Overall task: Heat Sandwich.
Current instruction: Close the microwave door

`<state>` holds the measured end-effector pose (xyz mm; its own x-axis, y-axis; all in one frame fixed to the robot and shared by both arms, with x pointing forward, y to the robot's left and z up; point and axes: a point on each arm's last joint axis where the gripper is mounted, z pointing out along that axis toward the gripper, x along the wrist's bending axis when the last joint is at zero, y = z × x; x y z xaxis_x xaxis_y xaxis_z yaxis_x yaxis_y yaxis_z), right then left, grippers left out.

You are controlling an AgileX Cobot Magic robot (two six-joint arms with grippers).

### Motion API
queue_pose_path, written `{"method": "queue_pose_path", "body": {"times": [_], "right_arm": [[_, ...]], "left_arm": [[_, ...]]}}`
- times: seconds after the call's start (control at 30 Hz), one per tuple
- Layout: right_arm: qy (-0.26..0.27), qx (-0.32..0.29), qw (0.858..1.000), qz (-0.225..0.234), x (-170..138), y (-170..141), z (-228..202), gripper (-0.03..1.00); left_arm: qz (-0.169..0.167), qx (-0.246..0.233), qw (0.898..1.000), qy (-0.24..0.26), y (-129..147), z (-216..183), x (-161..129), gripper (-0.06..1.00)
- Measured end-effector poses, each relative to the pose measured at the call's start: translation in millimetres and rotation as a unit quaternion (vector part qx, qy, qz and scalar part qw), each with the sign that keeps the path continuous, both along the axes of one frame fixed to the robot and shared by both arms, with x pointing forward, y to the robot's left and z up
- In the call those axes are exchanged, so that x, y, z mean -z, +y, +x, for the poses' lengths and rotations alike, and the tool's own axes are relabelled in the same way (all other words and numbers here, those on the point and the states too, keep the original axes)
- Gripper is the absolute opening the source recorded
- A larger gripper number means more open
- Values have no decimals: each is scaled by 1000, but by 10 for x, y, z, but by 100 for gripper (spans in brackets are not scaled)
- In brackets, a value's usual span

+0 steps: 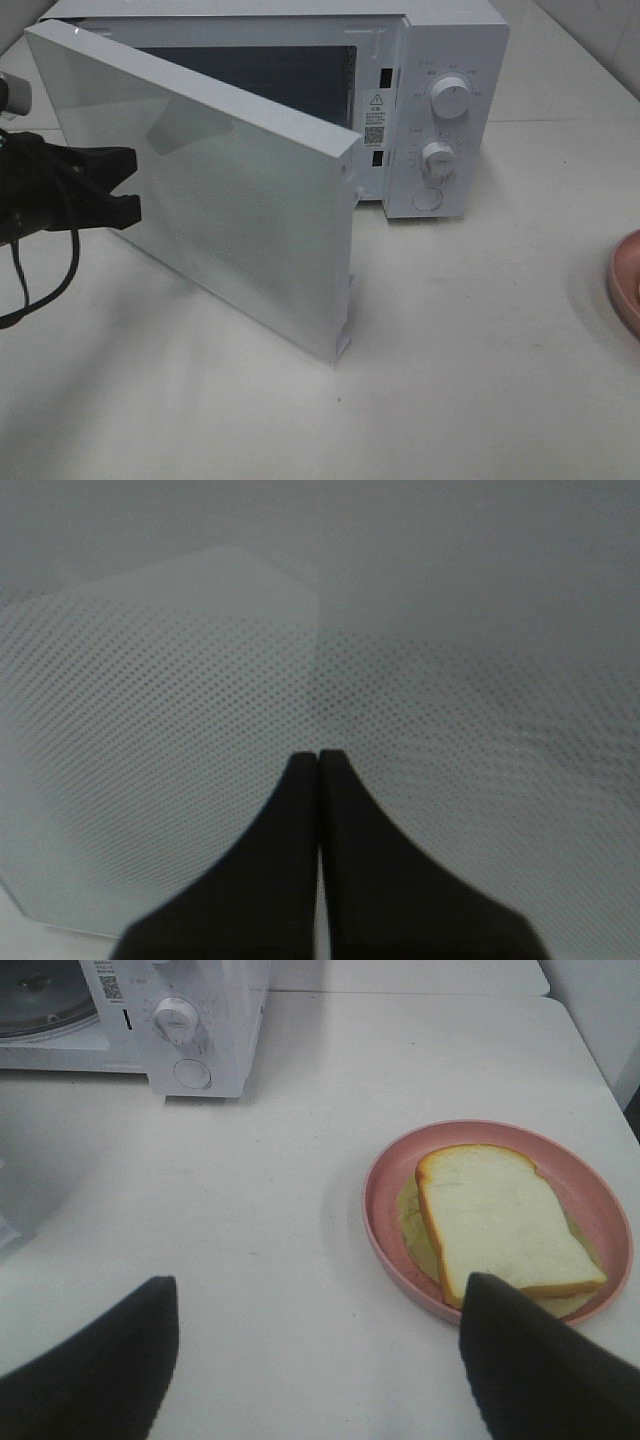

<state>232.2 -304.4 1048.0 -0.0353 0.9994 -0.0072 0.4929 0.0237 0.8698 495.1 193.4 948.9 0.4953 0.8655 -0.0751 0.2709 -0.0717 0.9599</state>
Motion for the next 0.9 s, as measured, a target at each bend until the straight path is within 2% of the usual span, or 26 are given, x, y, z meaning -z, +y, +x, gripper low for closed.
{"method": "queue_pose_path", "body": {"times": [0.27,0.57,0.9], "right_arm": [[0,0,1000,0,0,0,0,75],[0,0,1000,0,0,0,0,75],[0,0,1000,0,0,0,0,75]], "left_arm": [[6,22,1000,-2,-352,139,-1,0],[-7,32,999,-2,-635,269,27,0],[-2,47,999,2,-923,408,26,0]]}}
